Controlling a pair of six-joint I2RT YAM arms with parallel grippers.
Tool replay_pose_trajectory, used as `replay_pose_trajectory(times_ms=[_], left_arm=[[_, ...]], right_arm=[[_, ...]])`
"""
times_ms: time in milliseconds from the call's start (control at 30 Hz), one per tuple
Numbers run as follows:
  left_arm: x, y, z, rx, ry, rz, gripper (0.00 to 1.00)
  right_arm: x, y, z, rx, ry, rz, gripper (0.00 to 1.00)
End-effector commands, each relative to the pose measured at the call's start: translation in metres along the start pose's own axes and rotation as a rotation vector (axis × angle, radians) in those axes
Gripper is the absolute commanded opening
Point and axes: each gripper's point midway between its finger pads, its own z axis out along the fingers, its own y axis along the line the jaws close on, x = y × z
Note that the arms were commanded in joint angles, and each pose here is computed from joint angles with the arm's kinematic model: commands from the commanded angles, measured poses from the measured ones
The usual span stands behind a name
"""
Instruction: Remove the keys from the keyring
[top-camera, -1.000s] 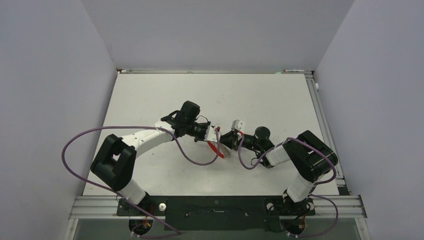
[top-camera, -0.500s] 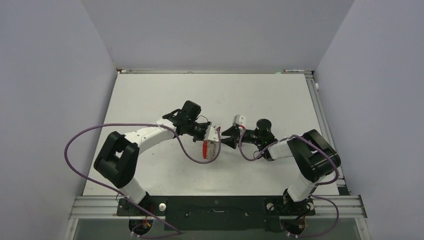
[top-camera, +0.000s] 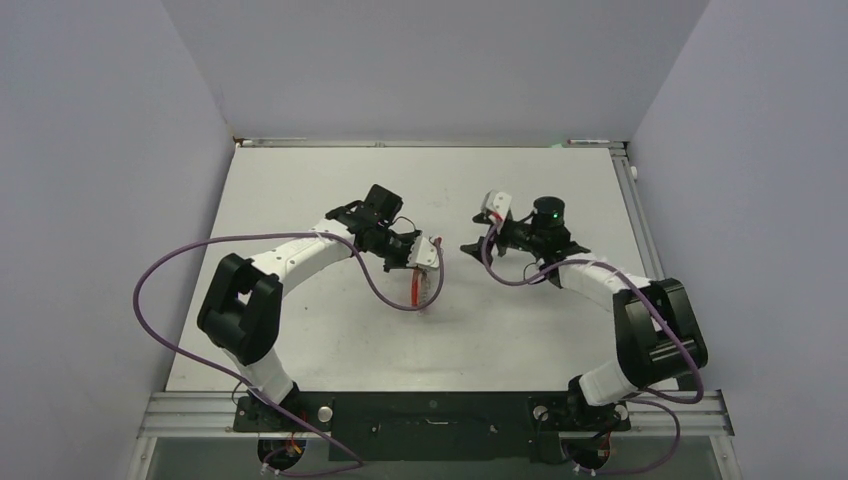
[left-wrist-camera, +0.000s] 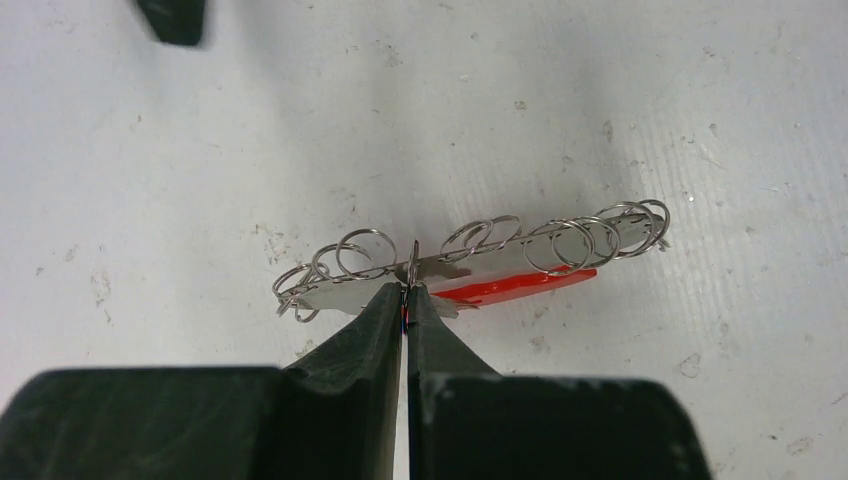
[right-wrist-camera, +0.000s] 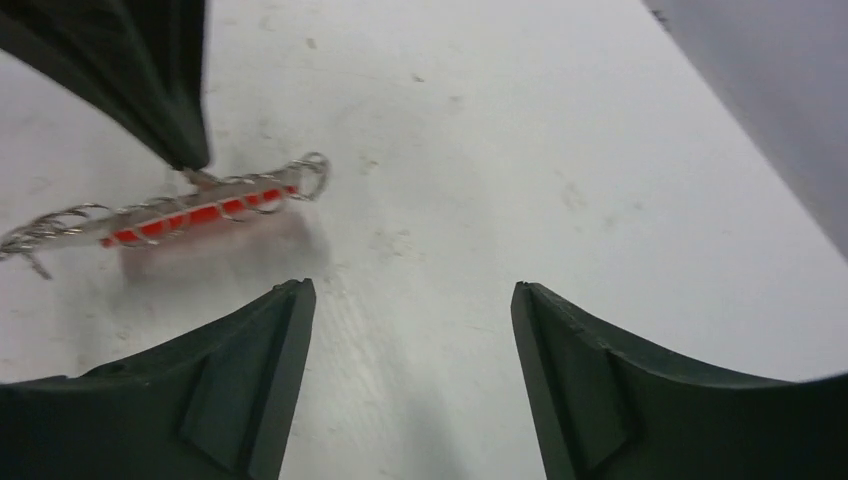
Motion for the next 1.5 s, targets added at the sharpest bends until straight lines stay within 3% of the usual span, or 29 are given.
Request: replay_pose_trajectory(times_ms=[0, 100, 267, 367, 500, 633, 800, 900, 1067, 1233, 1467], left_arm=[[-0.013, 0.0, -0.008, 0.009, -0.05, 0.046, 0.0], [-0.013, -0.001, -0.009, -0.001, -0.055, 0.043, 0.0], [-0.014, -0.006, -0.01, -0.003, -0.06, 0.033, 0.0], [-0.022, -0.004, -0.012, -0.017, -0.079, 0.034, 0.0], [-0.031, 0.0, -0.016, -0.026, -0.089, 0.021, 0.0], [-0.038, -0.002, -0.017, -0.033, -0.099, 0.027, 0.0], [-0.053, 0.001, -0.014, -0.074, -0.153, -0.008, 0.0], [-0.062, 0.005, -0.014, -0.104, -0.182, -0.034, 0.0], [-0.067, 0.003, -0.008, -0.124, -0.221, -0.089, 0.0], [-0.061, -0.001, 0.003, -0.128, -0.221, -0.13, 0.0], [-0.058, -0.005, 0.006, -0.153, -0.243, -0.199, 0.0]], right_arm=[[-0.049, -0.066, -0.043, 0.144, 0.054, -0.057, 0.82], [-0.055, -0.088, -0.065, 0.14, 0.178, 0.033, 0.94], [-0.094, -0.108, -0.101, 0.188, 0.191, -0.055, 0.9], [-0.124, -0.106, -0.112, 0.244, 0.131, -0.125, 0.9], [-0.138, -0.071, -0.106, 0.101, 0.042, -0.09, 0.9], [-0.11, 0.002, -0.085, -0.18, 0.147, -0.184, 0.9], [-0.107, 0.036, -0.052, -0.08, -0.004, -0.21, 1.0], [-0.096, 0.058, -0.033, -0.024, -0.06, -0.294, 0.9], [-0.067, 0.09, -0.01, -0.054, -0.1, -0.264, 0.7], [-0.054, 0.094, 0.011, -0.05, -0.085, -0.228, 0.43], [-0.025, 0.093, 0.009, -0.012, -0.032, -0.275, 0.31]])
